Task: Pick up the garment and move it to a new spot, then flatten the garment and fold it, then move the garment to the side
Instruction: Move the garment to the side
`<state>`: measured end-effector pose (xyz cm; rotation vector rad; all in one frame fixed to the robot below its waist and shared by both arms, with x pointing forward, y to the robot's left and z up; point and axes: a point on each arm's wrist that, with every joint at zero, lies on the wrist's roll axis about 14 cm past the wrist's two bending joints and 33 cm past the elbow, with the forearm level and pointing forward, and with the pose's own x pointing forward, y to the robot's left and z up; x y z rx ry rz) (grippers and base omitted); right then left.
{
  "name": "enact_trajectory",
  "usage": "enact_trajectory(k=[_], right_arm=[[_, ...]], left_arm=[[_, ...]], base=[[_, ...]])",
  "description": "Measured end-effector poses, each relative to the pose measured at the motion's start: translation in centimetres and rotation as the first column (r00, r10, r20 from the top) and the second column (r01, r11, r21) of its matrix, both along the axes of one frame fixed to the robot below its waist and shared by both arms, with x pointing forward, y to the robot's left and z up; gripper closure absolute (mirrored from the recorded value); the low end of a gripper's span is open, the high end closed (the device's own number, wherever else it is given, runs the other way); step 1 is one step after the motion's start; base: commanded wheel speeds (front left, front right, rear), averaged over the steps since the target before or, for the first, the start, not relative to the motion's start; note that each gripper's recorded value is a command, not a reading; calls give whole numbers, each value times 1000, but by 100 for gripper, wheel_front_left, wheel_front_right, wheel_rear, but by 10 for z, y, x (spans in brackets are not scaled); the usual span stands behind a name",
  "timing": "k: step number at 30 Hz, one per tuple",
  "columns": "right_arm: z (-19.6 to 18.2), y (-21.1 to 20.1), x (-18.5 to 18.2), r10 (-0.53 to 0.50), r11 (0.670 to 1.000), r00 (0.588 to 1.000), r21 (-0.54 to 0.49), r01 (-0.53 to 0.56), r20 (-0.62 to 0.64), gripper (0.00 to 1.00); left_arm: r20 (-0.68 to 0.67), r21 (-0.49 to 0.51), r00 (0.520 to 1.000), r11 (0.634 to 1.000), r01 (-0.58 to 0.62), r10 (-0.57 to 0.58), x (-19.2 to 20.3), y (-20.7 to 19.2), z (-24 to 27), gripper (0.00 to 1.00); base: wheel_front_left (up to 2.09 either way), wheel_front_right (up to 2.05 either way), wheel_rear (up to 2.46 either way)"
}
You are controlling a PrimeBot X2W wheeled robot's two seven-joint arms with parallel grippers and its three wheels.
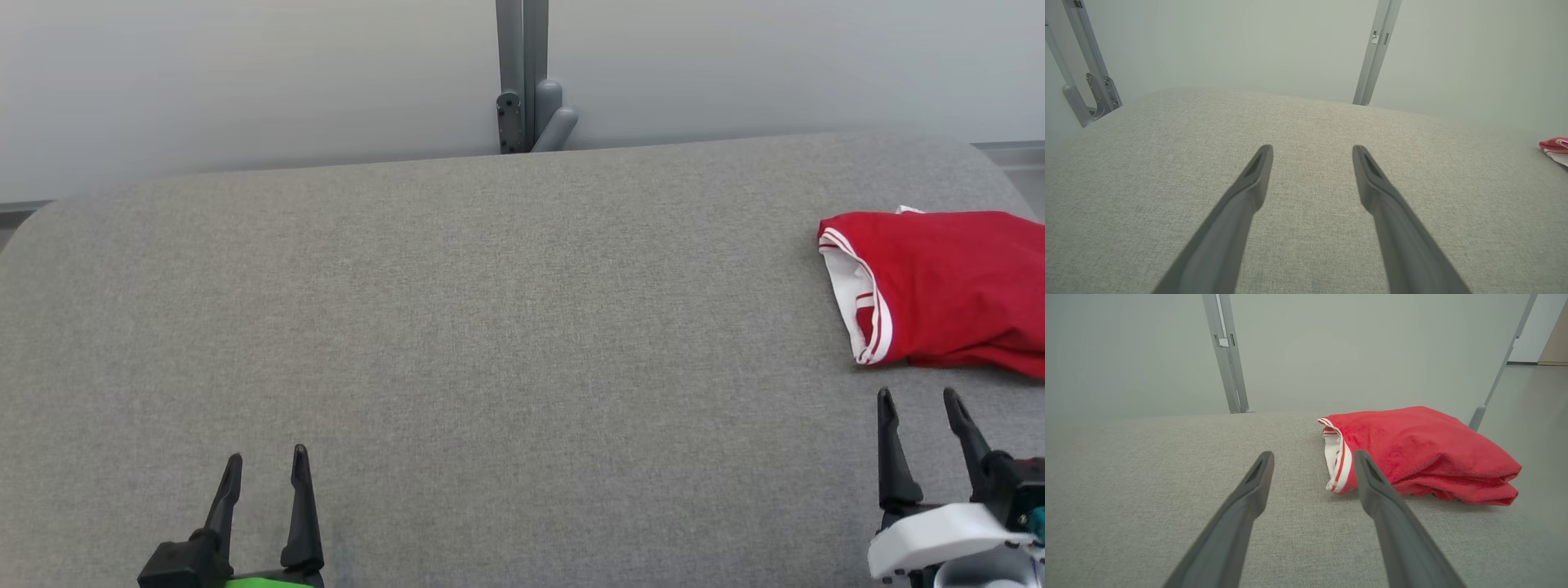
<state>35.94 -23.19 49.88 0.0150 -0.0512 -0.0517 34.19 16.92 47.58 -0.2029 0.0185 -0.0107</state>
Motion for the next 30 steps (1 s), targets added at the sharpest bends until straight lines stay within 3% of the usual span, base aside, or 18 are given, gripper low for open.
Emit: enact_trajectory(k=[9,30], right_arm=[[-17,12,-20,9,1000,999,-11,-10,-53,0],[-19,19,-20,21,1000,998,-8,-22,-58,0]], left_arm=[[-25,-11,1000,1000,1,-1,-4,0,-8,0],[-31,-27,1000,1000,-1,0,-6,1,-10,0]], base=[[0,0,0],[0,0,0]])
